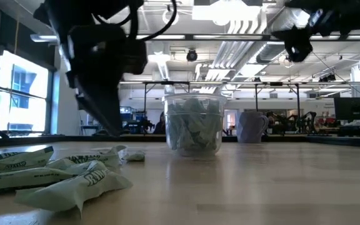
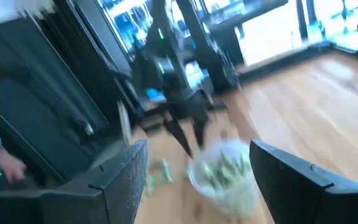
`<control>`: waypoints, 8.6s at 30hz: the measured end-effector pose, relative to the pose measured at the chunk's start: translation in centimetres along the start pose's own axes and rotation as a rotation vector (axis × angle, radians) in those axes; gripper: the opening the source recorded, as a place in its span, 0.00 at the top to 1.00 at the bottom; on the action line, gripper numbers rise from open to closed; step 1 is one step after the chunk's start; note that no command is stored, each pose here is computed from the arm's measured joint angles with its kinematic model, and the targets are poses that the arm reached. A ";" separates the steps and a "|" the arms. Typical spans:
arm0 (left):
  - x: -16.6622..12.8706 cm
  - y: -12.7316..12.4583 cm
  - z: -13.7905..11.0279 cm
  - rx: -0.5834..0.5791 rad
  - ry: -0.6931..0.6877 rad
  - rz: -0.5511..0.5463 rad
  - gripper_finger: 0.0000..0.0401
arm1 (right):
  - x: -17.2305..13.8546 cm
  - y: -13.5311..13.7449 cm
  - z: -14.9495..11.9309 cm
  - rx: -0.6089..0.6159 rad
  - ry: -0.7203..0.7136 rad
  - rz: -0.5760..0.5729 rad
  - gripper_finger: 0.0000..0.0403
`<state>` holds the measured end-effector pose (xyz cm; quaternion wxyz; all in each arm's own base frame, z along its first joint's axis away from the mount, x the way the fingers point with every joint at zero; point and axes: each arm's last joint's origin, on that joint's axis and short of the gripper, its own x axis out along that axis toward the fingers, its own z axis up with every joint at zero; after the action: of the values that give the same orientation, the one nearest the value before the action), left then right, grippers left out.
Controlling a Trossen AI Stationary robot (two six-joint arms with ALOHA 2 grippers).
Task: Pick and place Stevia / Truvia into bins
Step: Put the stevia packet into the bin
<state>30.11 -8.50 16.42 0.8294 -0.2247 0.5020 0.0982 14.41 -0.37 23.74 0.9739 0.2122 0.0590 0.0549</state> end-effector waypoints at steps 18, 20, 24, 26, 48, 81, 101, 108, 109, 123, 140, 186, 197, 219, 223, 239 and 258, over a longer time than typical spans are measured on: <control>1.7 0.2 -0.7 -0.005 0.099 0.004 0.62 | -0.7 -1.2 -4.0 0.092 0.023 -0.105 0.33; 1.7 0.2 -0.6 -0.003 0.092 0.003 0.62 | -0.6 -1.2 -3.9 0.102 0.023 -0.104 0.33; 1.6 0.2 -0.7 -0.008 0.094 0.004 0.62 | -0.6 -1.4 -4.5 0.106 0.042 -0.112 0.33; 1.6 0.2 -0.7 -0.039 0.098 0.001 0.62 | -0.8 -1.6 -5.0 0.096 -0.010 -0.099 0.33; 1.6 0.2 -0.5 -0.019 0.062 0.023 0.62 | -2.7 -3.0 -7.7 0.104 -0.060 -0.154 0.33; -0.1 -4.7 0.1 1.062 -0.112 0.079 0.57 | -3.0 -2.8 -8.0 0.102 -0.039 -0.137 0.33; 2.4 0.1 0.9 0.979 0.219 0.032 0.92 | -3.0 -2.8 -8.0 0.102 -0.039 -0.139 0.33; -0.6 0.9 -0.2 0.727 0.377 0.042 0.90 | -3.0 -2.8 -8.0 0.103 -0.039 -0.140 0.33; -1.6 0.9 -0.2 0.699 0.369 0.025 0.92 | -3.0 -2.8 -8.0 0.103 -0.039 -0.140 0.33; -9.8 2.3 7.8 0.351 -0.363 -0.190 0.94 | -3.0 -2.8 -8.0 0.103 -0.037 -0.141 0.33; -6.8 2.9 6.3 0.365 0.016 -0.046 0.94 | -3.0 -2.8 -8.0 0.102 -0.038 -0.141 0.33; 0.4 3.6 2.9 0.389 0.256 0.207 0.92 | -2.9 -2.9 -8.1 0.103 -0.028 -0.147 0.33; -11.0 -0.3 12.9 0.489 -0.271 -0.153 0.94 | -2.9 -2.9 -8.1 0.103 -0.028 -0.147 0.33; -12.1 -0.4 10.5 0.631 0.214 0.068 0.23 | -2.9 -2.8 -8.1 0.103 -0.032 -0.142 0.33; -10.1 0.8 6.2 0.722 0.331 -0.020 0.30 | -2.9 -2.8 -8.1 0.103 -0.032 -0.142 0.33; 0.2 6.9 -2.6 0.880 0.302 0.061 0.57 | -2.9 -2.9 -8.2 0.104 -0.020 -0.147 0.33; -7.7 -2.4 11.7 0.716 -0.417 -0.135 0.94 | -2.9 -2.9 -8.2 0.104 -0.019 -0.147 0.33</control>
<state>36.55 -4.57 28.47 0.9435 0.0699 0.3100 -0.0937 10.70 -0.01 15.42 0.9635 0.2579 0.0678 -0.0220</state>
